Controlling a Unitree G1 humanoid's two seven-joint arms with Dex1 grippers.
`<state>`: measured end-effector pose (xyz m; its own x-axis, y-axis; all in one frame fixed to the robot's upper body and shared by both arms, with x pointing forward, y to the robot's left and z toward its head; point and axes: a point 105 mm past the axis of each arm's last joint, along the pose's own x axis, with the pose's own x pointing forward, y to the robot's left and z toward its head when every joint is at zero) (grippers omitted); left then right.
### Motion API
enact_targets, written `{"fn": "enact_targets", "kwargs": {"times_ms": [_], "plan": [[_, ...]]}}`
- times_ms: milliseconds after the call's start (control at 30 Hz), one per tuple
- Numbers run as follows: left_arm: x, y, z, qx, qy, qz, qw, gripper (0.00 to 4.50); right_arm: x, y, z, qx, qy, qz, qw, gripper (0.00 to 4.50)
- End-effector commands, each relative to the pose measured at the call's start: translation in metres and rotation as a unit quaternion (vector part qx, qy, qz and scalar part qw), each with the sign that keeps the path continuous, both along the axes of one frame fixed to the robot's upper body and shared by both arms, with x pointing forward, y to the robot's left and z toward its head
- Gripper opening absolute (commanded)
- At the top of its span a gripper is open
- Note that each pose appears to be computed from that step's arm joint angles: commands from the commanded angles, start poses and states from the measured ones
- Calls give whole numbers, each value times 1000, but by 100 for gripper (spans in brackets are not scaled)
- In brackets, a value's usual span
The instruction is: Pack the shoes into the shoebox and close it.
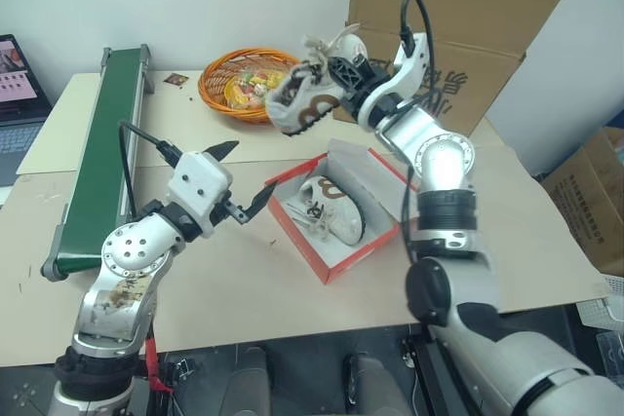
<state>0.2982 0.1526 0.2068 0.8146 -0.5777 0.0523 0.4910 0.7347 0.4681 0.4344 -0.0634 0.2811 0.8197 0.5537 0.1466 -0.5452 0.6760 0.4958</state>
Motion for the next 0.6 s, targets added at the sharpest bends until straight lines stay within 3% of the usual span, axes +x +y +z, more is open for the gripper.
{"fn": "enact_targets", "kwargs": {"times_ms": [33, 167, 300, 600], "plan": [[-12, 17, -1, 39, 51, -34, 997, 449, -38, 28, 41, -180, -125, 114, 969, 38], [-27, 27, -17, 82, 131, -80, 985, 449, -52, 31, 34, -278, -111, 182, 937, 38], [-45, 25, -31, 101, 191, -125, 968, 449, -72, 47, 20, -317, -65, 266, 908, 38], [-47, 16, -28, 101, 177, -139, 969, 449, -61, 52, -60, -404, 65, 309, 858, 38]]}}
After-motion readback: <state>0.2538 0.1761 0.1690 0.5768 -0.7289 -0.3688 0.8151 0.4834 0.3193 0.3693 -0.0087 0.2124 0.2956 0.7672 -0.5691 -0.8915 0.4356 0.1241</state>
